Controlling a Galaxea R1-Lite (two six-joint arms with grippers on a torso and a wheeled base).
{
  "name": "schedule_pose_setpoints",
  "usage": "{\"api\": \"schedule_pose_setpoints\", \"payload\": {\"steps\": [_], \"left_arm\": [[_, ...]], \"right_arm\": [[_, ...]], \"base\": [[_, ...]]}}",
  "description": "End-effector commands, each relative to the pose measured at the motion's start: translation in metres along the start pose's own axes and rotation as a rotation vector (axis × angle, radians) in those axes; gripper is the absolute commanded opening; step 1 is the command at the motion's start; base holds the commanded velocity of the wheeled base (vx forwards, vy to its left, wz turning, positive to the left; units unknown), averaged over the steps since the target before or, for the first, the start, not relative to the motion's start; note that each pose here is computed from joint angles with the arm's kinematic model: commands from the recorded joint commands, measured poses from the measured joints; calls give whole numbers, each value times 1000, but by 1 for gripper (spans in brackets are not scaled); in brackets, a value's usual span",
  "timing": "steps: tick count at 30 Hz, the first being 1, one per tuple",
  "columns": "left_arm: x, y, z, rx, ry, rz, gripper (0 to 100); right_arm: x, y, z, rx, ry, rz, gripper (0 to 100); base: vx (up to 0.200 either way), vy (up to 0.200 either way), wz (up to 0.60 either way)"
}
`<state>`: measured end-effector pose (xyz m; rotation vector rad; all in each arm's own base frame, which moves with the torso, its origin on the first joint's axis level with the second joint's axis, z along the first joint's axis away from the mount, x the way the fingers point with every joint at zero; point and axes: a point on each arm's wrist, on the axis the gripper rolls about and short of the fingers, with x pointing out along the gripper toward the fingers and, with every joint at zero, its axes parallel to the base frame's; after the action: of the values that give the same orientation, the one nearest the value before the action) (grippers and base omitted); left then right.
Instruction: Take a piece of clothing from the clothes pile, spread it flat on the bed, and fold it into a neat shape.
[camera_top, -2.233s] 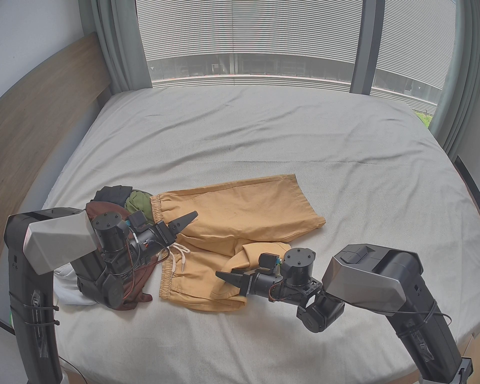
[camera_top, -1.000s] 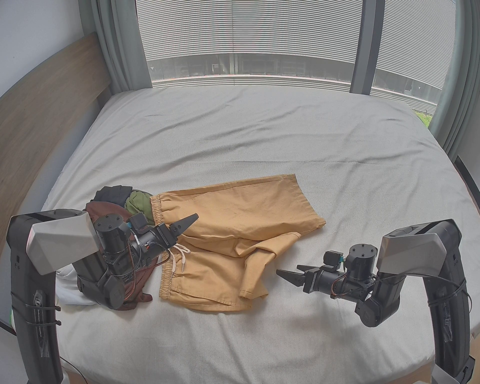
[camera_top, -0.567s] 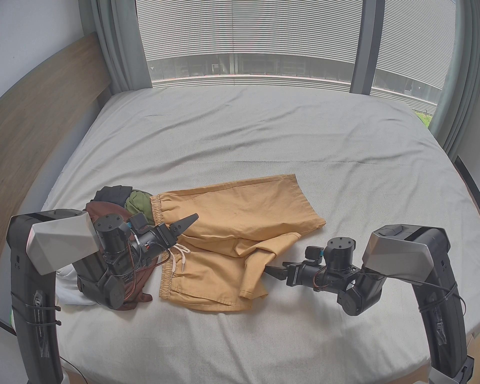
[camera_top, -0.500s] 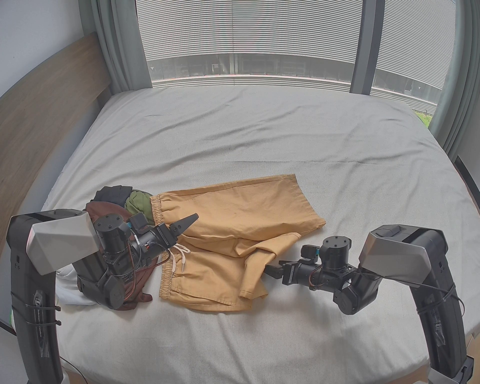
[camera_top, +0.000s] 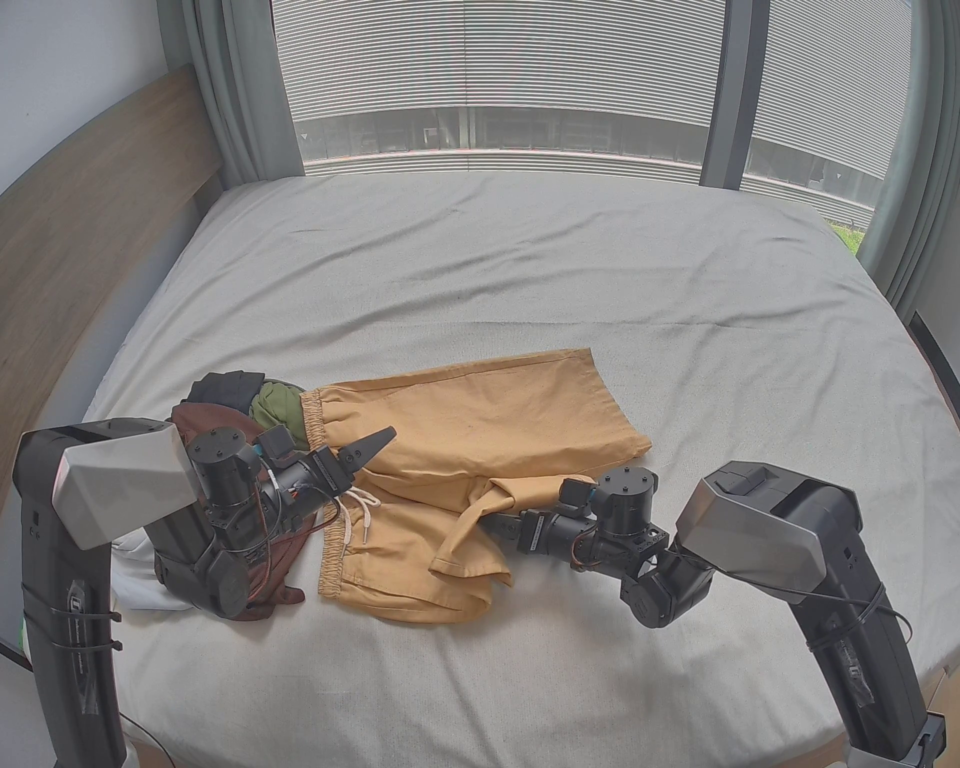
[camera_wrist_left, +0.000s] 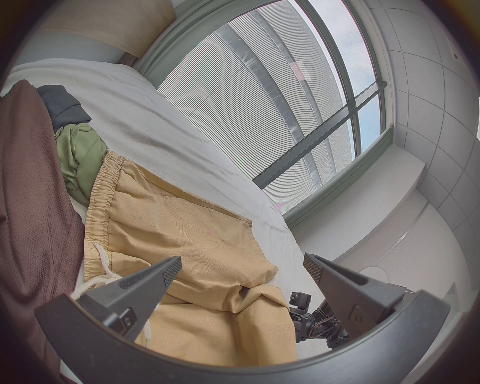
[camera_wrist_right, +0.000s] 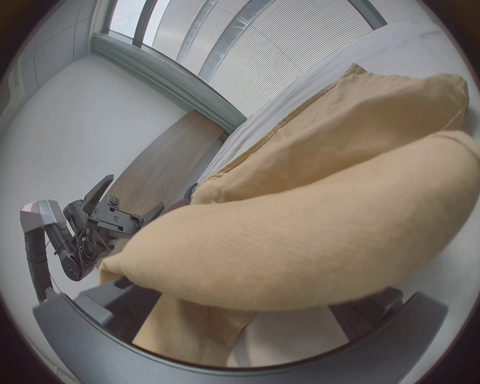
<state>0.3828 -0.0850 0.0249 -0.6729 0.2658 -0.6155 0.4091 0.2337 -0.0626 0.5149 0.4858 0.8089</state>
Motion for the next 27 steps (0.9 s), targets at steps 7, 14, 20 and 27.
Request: {"api": "schedule_pose_setpoints", "payload": {"steps": [7,14,20,27], "left_arm": [[0,1,0,-1,0,2,100],[0,1,0,-1,0,2,100],[0,1,0,-1,0,2,100],[0,3,-3,-5,6,6,100]], "right_arm": [[9,-4,-7,15,-45,16,100],[0,3,-5,56,-89,45,100],[-18,19,3,60,-115,77,100],[-20,25,5,93,-134,105,100]], "base": [[0,0,0],[0,0,0],[0,0,0],[0,0,0]]}}
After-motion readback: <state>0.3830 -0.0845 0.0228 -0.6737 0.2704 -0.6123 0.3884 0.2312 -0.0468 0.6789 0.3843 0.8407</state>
